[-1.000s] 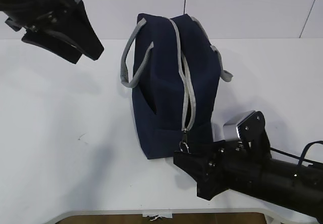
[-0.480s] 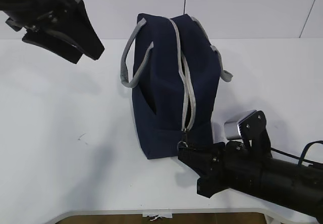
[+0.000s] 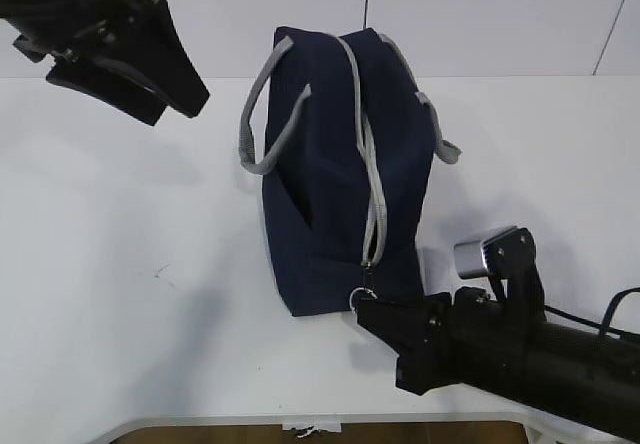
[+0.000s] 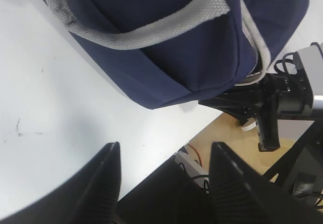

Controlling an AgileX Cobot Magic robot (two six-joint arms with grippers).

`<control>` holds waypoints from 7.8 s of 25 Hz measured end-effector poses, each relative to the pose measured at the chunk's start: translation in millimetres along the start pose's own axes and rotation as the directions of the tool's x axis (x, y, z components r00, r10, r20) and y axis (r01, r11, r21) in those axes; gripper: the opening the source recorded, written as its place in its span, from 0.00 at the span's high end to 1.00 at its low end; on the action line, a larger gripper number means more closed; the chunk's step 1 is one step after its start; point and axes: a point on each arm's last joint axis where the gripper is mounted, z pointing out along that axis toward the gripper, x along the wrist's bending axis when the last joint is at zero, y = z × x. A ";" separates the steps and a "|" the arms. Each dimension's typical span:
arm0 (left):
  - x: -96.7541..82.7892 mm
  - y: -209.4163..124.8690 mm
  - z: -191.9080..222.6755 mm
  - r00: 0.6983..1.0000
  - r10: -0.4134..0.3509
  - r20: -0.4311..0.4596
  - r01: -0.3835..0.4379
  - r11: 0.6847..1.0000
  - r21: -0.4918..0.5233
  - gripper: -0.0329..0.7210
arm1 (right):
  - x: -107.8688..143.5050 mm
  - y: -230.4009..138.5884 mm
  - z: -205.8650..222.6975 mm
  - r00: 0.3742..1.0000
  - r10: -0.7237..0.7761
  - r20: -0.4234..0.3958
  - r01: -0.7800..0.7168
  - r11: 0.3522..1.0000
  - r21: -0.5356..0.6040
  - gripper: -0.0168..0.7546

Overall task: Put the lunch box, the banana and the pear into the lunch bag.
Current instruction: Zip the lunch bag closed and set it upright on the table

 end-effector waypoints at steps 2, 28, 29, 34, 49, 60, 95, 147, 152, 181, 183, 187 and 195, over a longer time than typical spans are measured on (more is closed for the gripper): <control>-0.2 0.0 0.0 1.000 -0.001 0.002 0.001 1.000 0.000 0.40 | 1.3 -1.9 -3.9 1.000 0.006 0.002 -0.006 1.000 0.005 0.98; -0.9 0.2 0.0 1.000 -0.003 0.010 0.003 1.000 -0.002 0.42 | 20.9 34.1 -31.0 0.994 -0.104 0.015 0.105 0.991 -0.087 0.98; -1.0 0.2 0.0 1.000 -0.004 0.011 0.004 1.000 -0.002 0.42 | 21.6 35.6 -31.8 0.994 -0.110 0.015 0.110 0.990 -0.093 0.98; -1.0 0.2 0.0 1.000 -0.004 0.011 0.004 1.000 -0.002 0.42 | 23.6 41.1 -35.0 0.990 -0.139 0.029 0.141 0.987 -0.080 0.98; -1.2 0.3 0.0 1.000 -0.005 0.013 0.005 1.000 -0.003 0.55 | 32.0 75.1 -36.8 0.968 -0.246 0.047 0.249 0.963 -0.106 0.98; -1.3 0.3 0.0 1.000 -0.005 0.015 0.005 1.000 -0.003 0.55 | 38.2 110.1 -31.8 0.953 -0.300 0.052 0.304 0.946 -0.115 0.98; -24.3 -6.1 13.0 0.994 0.110 -0.030 -0.108 0.993 0.055 0.48 | 62.6 216.1 -9.6 0.968 -0.244 0.067 0.252 0.942 -0.221 0.98; -24.2 13.3 43.7 0.956 0.266 -0.121 -0.273 0.961 -0.046 0.96 | 73.0 234.8 -6.7 0.959 -0.279 0.055 0.285 0.931 -0.227 0.98; -21.8 7.2 40.8 0.935 0.325 -0.142 -0.324 0.946 0.028 0.96 | 69.8 234.0 -6.3 0.973 -0.216 0.079 0.228 0.950 -0.211 0.98; -21.2 -4.4 32.9 0.858 0.499 -0.118 -0.478 0.862 0.169 0.97 | 41.8 248.9 19.4 0.947 -0.126 0.297 0.171 0.976 -0.131 0.98; -22.2 -5.1 29.9 0.856 0.503 -0.122 -0.482 0.860 0.166 0.97 | 38.3 250.6 24.8 0.943 -0.126 0.308 0.172 0.977 -0.127 0.98; -23.0 -6.1 27.3 0.853 0.506 -0.125 -0.485 0.858 0.168 0.97 | 32.9 256.5 32.6 0.937 -0.123 0.328 0.174 0.976 -0.129 0.98; -22.4 -6.1 27.2 0.851 0.509 -0.129 -0.486 0.857 0.171 0.97 | 24.1 266.8 33.1 0.915 -0.147 0.375 0.208 0.970 -0.127 0.98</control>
